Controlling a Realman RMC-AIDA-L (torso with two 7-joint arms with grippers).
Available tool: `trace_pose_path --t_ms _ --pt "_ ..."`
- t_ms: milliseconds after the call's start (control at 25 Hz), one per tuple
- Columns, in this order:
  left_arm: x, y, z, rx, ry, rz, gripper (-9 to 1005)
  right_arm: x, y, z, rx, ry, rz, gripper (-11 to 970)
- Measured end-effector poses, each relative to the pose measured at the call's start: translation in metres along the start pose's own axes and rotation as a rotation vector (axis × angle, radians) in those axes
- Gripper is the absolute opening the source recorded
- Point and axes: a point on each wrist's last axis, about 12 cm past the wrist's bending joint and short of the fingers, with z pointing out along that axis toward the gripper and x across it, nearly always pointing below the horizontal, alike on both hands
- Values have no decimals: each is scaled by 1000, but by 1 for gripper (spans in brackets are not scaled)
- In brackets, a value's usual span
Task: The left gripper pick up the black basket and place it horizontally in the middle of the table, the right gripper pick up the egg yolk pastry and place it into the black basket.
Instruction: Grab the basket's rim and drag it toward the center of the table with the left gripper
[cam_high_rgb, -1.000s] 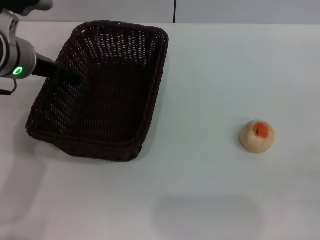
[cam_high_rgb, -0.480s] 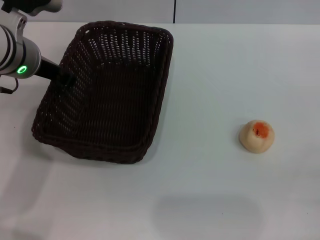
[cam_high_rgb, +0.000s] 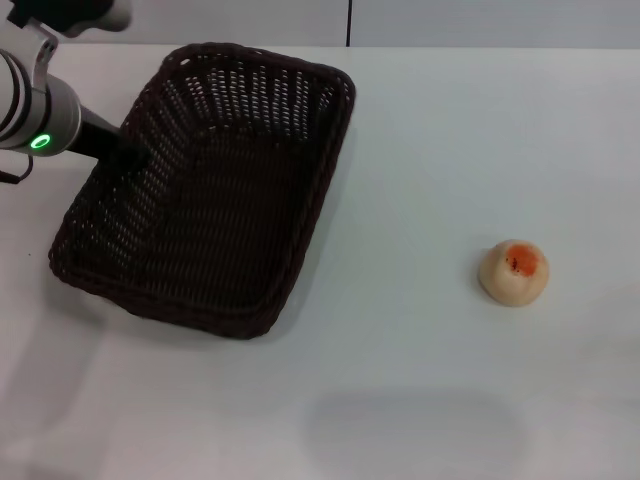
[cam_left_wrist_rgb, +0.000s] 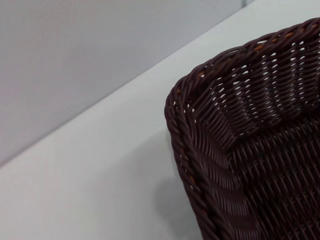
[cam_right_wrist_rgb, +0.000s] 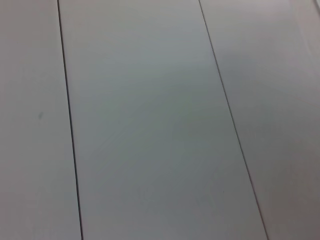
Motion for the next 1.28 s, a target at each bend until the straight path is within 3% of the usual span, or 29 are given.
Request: trace_pose_path --t_ms 120,160,600,680,760,880,960,1000,1280 --pt "-2 -2 -3 6 -11 48 310 0 0 0 0 -4 0 769" --pt "-8 -8 -10 52 -50 145 309 -1 0 0 0 -5 0 769" --pt "-30 -20 -32 230 -170 295 293 -4 1 -2 -14 -32 5 769" --pt "-47 -24 -39 327 -232 365 284 -4 2 -2 -18 -33 8 769" --pt "-47 -24 -39 327 -232 365 269 -5 3 -3 -21 -34 10 769" --pt "-64 -28 -40 463 -271 436 240 -5 3 -3 -21 -37 12 769" --pt "-64 -28 -40 463 -271 436 212 -5 3 -3 -20 -37 12 769" --pt "-71 -32 -38 525 -254 478 198 -5 3 -3 -20 -37 12 769" --pt "-80 -39 -35 601 -232 551 196 -6 4 -3 -21 -42 9 769"
